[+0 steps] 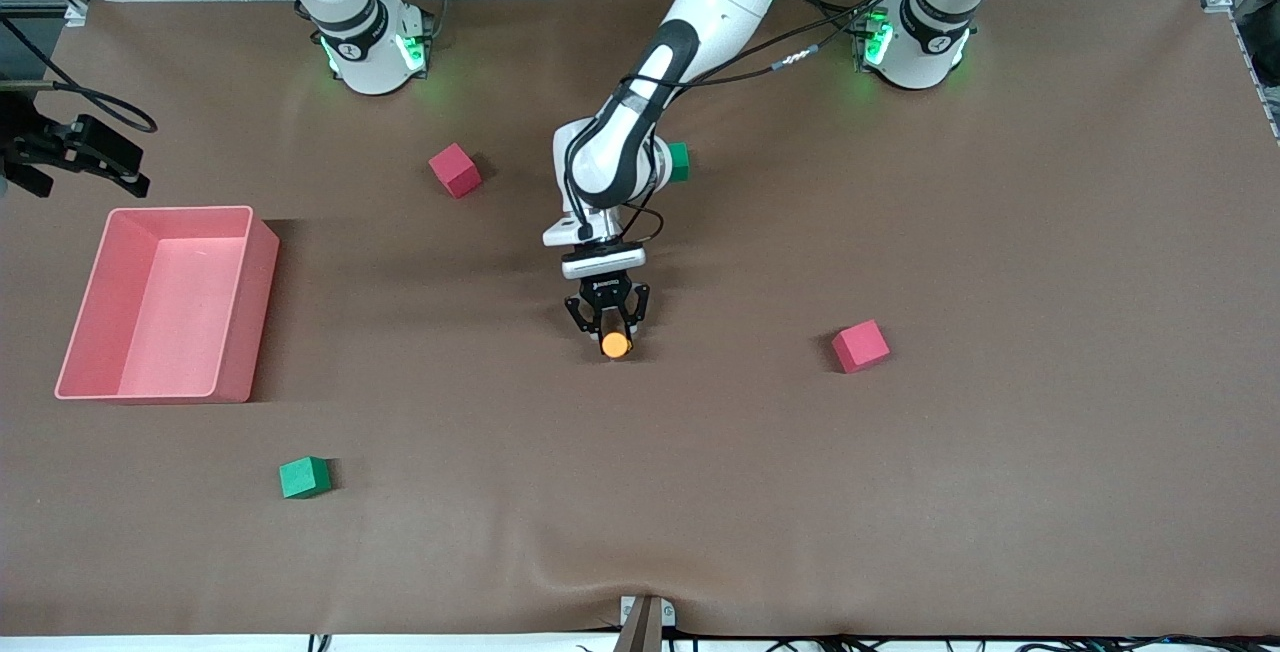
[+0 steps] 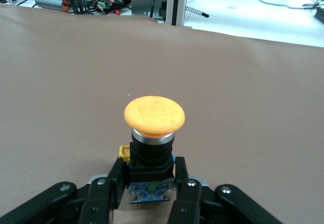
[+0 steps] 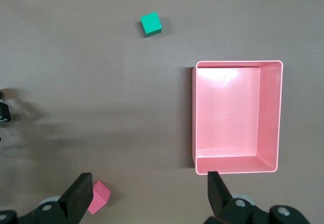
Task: Place and upright button with both arms
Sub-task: 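Lower the button upright onto the table and open the left gripper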
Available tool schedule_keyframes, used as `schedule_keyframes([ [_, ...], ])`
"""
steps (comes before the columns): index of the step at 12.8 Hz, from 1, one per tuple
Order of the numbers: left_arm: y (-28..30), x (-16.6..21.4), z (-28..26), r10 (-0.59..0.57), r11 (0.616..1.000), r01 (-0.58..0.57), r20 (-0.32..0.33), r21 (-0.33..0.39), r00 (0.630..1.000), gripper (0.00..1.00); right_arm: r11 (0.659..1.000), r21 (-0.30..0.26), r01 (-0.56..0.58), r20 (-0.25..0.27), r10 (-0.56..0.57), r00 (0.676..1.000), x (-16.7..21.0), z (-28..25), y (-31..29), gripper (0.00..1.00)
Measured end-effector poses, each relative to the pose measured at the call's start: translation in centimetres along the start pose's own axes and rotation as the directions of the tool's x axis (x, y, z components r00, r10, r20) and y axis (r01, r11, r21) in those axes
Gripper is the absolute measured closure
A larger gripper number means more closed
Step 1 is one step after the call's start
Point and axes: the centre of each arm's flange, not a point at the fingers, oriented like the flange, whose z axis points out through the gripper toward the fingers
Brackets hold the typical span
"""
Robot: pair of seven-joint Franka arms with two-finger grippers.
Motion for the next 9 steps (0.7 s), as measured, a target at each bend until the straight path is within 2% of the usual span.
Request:
schedule_keyframes([
  [6, 0.1, -1.2, -0.3, -0.036, 0.999, 0.036, -0.01, -0.02, 0.999, 0.57, 1.0, 0.0, 0.0, 0.0, 0.0, 1.0, 0.0, 0.0, 0.0, 0.0],
  [7, 0.2, -1.5, -0.6, -0.037, 0.999, 0.037, -0.005, -0.024, 0.999, 0.52, 1.0, 0.0, 0.0, 0.0, 0.0, 1.0, 0.0, 0.0, 0.0, 0.0],
  [9, 0.8, -2.3, -1.5, -0.046, 0.998, 0.046, 0.015, -0.037, 0.999, 0.3, 1.0, 0.0, 0.0, 0.001, 0.0, 1.0, 0.0, 0.0, 0.0, 0.0],
])
